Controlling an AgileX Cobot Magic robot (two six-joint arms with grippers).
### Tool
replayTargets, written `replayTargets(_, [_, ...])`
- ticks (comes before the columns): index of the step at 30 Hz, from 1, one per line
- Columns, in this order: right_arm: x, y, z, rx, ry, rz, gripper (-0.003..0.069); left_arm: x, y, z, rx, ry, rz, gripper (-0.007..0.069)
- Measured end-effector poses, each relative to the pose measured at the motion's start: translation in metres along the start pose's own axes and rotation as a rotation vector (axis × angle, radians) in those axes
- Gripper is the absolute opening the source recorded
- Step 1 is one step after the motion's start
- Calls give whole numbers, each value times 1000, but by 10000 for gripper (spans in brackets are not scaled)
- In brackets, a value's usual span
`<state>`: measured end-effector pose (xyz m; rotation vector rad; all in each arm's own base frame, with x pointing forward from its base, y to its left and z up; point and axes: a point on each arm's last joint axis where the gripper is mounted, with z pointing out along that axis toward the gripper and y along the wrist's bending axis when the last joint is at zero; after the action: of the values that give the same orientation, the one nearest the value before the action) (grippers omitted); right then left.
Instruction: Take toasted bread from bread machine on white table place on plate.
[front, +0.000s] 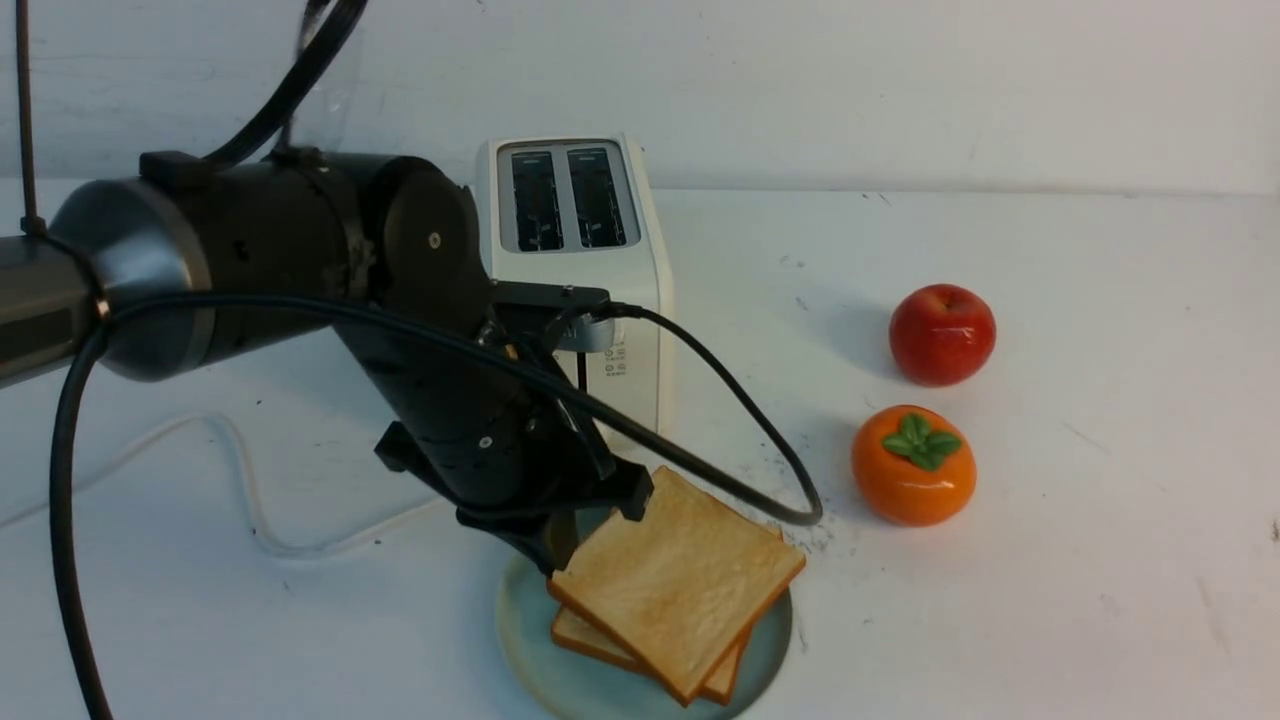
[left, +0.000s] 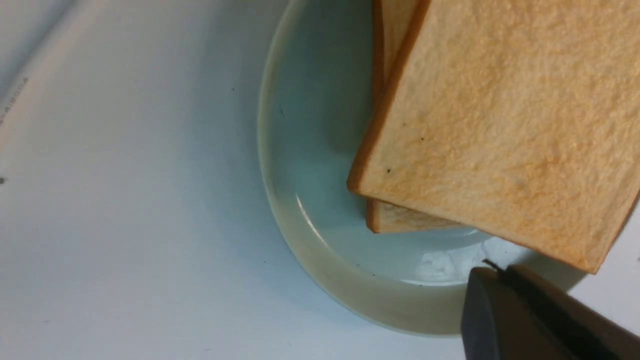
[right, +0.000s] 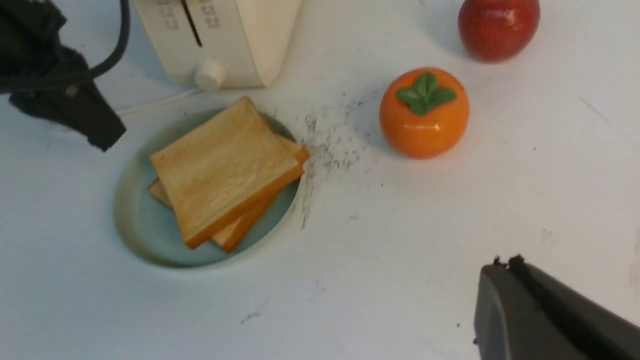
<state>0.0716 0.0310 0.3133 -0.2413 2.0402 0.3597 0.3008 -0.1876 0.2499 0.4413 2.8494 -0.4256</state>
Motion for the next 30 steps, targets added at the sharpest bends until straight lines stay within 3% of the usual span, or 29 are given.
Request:
replayTargets(12, [22,-6,18,18,30,15,-11,0,0,0,0,0,0,-14])
replayTargets(30, [25,-6,18,14,60,19,1,2,0,0,-4,22,1,-14])
